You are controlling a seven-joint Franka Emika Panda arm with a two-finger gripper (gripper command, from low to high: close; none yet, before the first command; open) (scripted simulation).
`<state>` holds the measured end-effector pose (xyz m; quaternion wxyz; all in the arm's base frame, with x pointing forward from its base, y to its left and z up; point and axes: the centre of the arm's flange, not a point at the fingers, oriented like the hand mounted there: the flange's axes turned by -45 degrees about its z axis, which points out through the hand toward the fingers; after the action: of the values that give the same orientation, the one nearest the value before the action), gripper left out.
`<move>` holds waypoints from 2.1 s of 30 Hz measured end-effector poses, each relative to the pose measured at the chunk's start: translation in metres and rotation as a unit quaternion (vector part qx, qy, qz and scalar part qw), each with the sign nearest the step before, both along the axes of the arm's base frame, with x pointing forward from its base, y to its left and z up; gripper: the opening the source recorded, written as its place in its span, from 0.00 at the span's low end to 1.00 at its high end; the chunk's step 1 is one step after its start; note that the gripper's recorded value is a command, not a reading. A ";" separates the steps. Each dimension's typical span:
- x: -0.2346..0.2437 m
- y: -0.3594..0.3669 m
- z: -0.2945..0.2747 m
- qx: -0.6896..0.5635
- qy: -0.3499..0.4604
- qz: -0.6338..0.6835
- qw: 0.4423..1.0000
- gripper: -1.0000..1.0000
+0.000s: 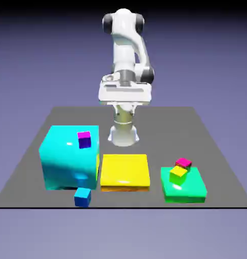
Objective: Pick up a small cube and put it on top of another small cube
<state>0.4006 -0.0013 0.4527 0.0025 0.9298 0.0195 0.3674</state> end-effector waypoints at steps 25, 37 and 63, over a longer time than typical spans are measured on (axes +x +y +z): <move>0.154 -0.144 -0.203 0.054 0.421 -0.086 0.902 0.50; 0.152 -0.175 -0.329 0.047 0.507 -0.100 0.855 0.00; 0.064 0.278 -0.156 -0.375 0.345 0.620 0.597 0.00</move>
<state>0.4647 0.2762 0.2972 0.1158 0.6687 0.7266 -0.1072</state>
